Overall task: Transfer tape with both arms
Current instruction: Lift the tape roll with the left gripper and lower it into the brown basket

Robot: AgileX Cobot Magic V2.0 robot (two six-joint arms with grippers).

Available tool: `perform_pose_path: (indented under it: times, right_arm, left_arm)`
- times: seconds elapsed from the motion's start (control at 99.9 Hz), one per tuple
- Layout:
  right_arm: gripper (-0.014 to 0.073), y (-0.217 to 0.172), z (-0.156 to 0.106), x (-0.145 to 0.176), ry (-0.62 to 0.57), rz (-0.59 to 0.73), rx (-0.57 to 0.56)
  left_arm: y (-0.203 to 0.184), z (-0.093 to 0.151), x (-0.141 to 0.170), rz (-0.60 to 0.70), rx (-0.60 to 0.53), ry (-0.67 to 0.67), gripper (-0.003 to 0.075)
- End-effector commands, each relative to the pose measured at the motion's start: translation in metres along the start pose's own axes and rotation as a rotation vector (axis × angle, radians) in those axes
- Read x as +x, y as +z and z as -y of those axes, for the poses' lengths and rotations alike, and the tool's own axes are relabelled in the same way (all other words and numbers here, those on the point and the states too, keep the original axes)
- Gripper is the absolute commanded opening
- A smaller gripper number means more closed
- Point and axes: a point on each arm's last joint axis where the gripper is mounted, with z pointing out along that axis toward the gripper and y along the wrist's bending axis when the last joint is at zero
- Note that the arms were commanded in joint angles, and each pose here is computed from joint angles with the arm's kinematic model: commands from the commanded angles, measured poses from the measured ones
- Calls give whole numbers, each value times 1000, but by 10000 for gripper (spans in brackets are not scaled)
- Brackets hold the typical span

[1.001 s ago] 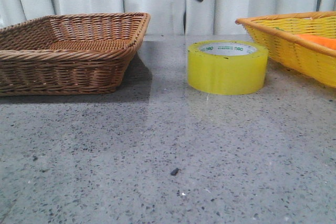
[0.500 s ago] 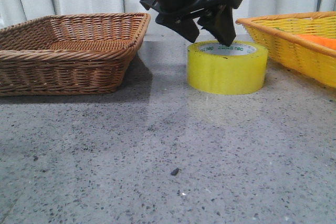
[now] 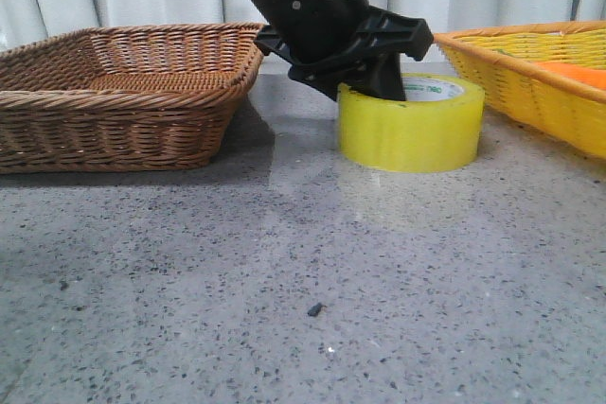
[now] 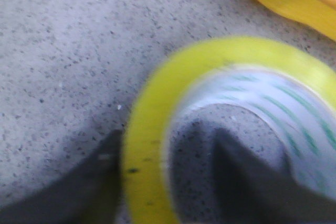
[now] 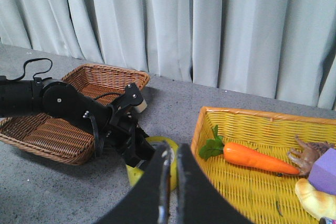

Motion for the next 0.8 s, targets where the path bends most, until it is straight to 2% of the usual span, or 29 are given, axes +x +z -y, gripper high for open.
perform_pose_path:
  times: [0.0, 0.02, 0.14, 0.24, 0.38, 0.46, 0.54, 0.681, 0.791]
  right_arm:
    - [-73, 1, 1, -11, -10, 74, 16]
    - [-73, 1, 1, -11, -10, 74, 16]
    - [-73, 1, 1, -12, -11, 86, 16]
    - [-73, 1, 1, -14, -11, 110, 16]
    - [-73, 1, 1, -16, -12, 136, 14]
    - [-73, 1, 1, -17, -13, 143, 15]
    - [-73, 1, 1, -17, -13, 143, 15]
    - [-74, 1, 1, -16, -13, 139, 15]
    - [-74, 1, 1, -15, -13, 125, 16]
  left_arm:
    - [-34, 6, -27, 130, -11, 20, 29]
    - [-39, 6, -31, 158, -17, 24, -24]
    - [-84, 13, -64, 353, -42, 50, -21]
    - [-141, 21, -91, 516, -63, 88, -21]
    - [-211, 11, -101, 639, -175, 160, -21]
    - [-234, -4, -95, 622, -241, 169, -21]
    - [-246, -27, -85, 544, -285, 127, -21]
    - [-244, -69, -61, 405, -343, 19, -21]
    - [-229, -93, -40, 330, -356, -56, -21]
